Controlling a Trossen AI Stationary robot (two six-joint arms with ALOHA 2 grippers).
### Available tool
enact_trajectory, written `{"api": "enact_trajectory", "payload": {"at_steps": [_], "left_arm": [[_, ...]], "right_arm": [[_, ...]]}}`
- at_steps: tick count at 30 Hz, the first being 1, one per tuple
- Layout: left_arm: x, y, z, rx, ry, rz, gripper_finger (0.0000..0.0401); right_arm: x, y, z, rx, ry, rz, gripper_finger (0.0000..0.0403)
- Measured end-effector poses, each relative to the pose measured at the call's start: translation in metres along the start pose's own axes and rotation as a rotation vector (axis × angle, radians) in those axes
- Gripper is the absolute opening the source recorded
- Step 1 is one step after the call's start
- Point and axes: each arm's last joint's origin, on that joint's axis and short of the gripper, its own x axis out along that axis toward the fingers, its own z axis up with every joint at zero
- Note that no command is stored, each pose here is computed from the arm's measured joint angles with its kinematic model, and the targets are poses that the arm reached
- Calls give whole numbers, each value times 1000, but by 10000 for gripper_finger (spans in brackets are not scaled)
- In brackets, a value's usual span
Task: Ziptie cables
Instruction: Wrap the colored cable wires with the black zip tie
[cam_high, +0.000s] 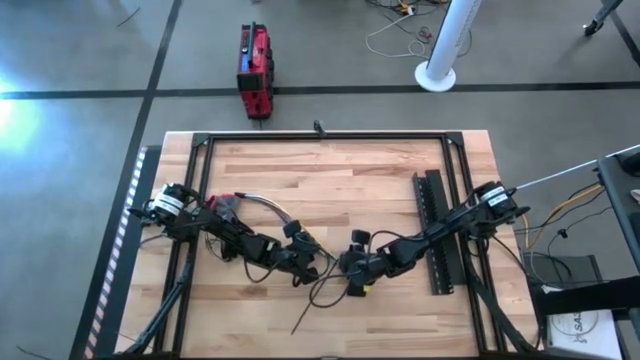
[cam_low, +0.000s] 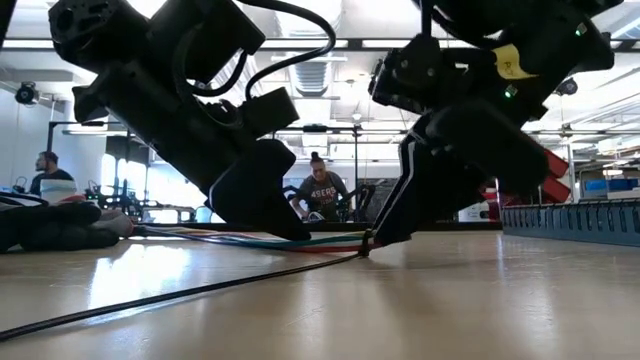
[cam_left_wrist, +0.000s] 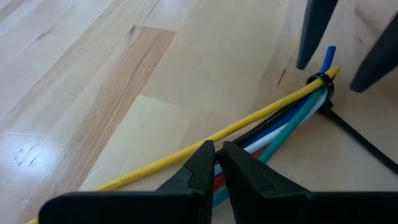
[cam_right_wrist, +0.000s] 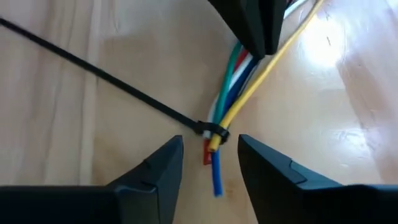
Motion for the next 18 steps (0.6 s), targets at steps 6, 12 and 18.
{"api": "enact_trajectory", "payload": {"at_steps": [6,12,18], "left_arm": [[-13,-2,24,37,-62,-33,20],[-36,1,50,70,-134,-80,20],[-40,-5,38,173,-31,-195,20]], "right_arm": [[2,0,-2,30,4,0,128],[1,1,-2,29,3,4,102],[0,4,-1,67,-13,15,92]]}}
